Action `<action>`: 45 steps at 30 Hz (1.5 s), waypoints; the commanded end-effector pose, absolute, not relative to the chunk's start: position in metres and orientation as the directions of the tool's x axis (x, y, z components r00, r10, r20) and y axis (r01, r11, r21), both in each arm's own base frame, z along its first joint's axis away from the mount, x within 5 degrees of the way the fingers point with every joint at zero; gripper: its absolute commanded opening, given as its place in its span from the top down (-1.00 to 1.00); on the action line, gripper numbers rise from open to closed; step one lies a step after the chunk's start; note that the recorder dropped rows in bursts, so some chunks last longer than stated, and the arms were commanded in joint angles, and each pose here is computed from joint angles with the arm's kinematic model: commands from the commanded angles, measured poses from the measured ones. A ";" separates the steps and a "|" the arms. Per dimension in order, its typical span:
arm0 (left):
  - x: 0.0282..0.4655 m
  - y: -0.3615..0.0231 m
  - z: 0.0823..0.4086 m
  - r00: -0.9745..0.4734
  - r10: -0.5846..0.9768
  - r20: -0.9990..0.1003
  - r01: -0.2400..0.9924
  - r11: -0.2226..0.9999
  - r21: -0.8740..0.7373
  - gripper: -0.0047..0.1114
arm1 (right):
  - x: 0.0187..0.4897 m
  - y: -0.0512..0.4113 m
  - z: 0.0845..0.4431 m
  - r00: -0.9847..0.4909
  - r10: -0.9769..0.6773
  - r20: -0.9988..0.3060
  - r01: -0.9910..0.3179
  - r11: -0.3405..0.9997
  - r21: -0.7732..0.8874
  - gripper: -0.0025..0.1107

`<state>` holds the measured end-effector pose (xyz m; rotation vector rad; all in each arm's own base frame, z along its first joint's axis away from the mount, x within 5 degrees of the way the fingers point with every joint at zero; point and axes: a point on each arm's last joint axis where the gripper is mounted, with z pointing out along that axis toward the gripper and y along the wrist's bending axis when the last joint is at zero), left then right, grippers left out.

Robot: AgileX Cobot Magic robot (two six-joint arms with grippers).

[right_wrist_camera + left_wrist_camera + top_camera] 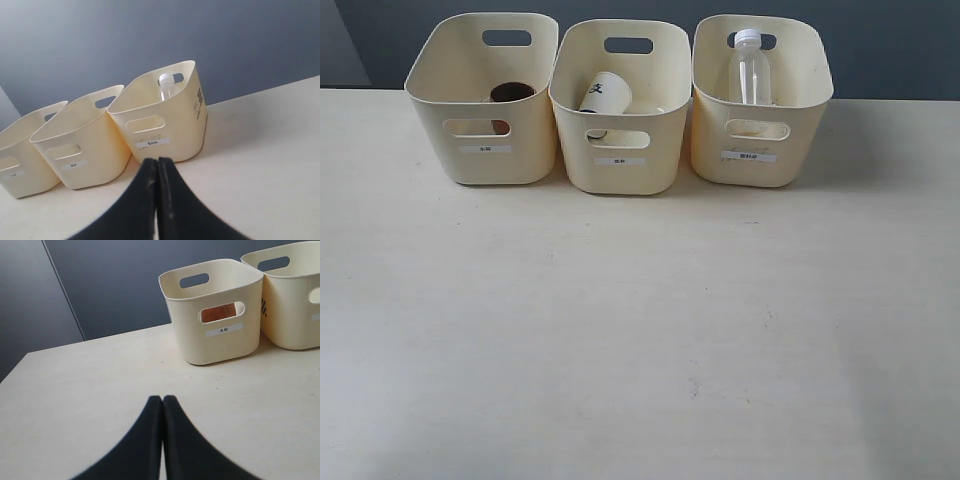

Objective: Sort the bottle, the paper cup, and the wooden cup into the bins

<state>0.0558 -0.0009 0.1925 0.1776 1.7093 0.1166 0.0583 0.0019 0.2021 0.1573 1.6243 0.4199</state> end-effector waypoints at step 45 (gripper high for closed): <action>0.056 -0.001 0.193 -0.129 0.187 -0.974 0.052 0.982 0.182 0.92 | 0.056 0.005 0.221 0.155 0.379 -0.913 -0.069 0.926 0.372 0.97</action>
